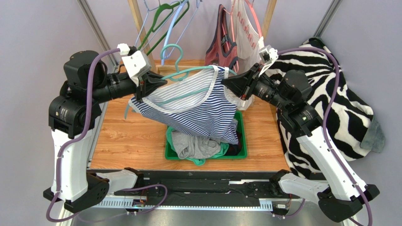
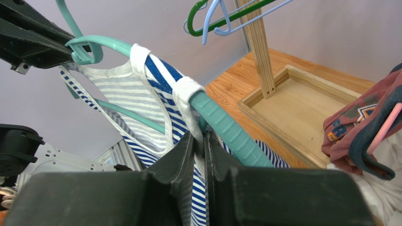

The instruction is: Remove the tank top from the hanger

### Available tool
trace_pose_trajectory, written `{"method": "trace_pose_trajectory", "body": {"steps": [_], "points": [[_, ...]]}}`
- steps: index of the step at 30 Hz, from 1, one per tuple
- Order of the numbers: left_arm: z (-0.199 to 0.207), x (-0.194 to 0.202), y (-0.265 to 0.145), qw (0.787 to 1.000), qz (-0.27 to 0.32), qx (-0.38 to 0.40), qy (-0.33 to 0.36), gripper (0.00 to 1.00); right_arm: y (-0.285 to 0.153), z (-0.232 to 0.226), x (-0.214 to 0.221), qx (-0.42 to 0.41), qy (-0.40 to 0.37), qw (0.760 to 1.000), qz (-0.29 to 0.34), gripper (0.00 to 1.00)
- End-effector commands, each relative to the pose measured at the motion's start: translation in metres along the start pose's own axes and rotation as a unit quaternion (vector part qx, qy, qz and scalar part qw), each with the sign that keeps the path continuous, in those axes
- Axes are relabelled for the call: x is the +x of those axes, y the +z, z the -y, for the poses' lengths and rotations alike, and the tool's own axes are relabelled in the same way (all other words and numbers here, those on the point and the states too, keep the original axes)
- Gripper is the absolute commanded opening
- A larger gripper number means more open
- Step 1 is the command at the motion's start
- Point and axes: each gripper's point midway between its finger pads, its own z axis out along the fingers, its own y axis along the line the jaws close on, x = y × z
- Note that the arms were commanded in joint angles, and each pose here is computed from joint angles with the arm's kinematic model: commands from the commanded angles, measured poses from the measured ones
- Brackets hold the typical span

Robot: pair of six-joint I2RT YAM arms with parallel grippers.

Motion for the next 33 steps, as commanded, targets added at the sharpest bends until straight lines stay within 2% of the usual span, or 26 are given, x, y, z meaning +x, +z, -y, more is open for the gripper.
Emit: {"method": "trace_pose_trajectory", "body": {"steps": [1, 2, 8, 16, 17, 19, 20, 23, 27, 33], "points": [[0.006, -0.013, -0.005, 0.999, 0.025, 0.009, 0.021, 0.00, 0.001, -0.029, -0.029, -0.044, -0.015, 0.998, 0.038, 0.03], [0.006, -0.012, -0.005, 0.999, 0.024, 0.009, 0.022, 0.00, 0.002, -0.031, -0.030, -0.047, -0.015, 0.998, 0.038, 0.00], [0.006, -0.008, -0.005, 1.000, 0.019, 0.007, 0.022, 0.00, -0.002, -0.045, -0.039, -0.066, -0.024, 0.997, 0.041, 0.00], [-0.001, 0.002, -0.006, 1.000, 0.002, -0.016, 0.024, 0.00, -0.029, -0.059, -0.046, -0.068, -0.038, 0.996, 0.040, 0.00], [-0.002, 0.002, -0.005, 1.000, 0.002, -0.016, 0.025, 0.00, -0.032, -0.062, -0.048, -0.073, -0.037, 0.996, 0.045, 0.05], [-0.001, 0.002, -0.004, 1.000, 0.002, -0.012, 0.022, 0.00, -0.029, -0.059, -0.042, -0.072, -0.032, 0.996, 0.040, 0.23], [0.000, 0.000, -0.005, 1.000, 0.006, -0.011, 0.023, 0.00, -0.026, -0.054, -0.036, -0.067, -0.026, 0.997, 0.032, 0.41], [0.000, -0.002, -0.006, 1.000, 0.007, -0.013, 0.023, 0.00, -0.020, -0.041, -0.023, -0.044, -0.017, 0.999, 0.010, 0.57], [0.001, 0.000, -0.008, 1.000, 0.006, -0.013, 0.025, 0.00, -0.020, -0.032, -0.017, -0.021, -0.018, 1.000, 0.004, 0.60], [0.002, 0.000, -0.007, 1.000, 0.006, -0.009, 0.023, 0.00, -0.020, -0.039, -0.033, -0.031, -0.020, 0.999, 0.028, 0.51]]}}
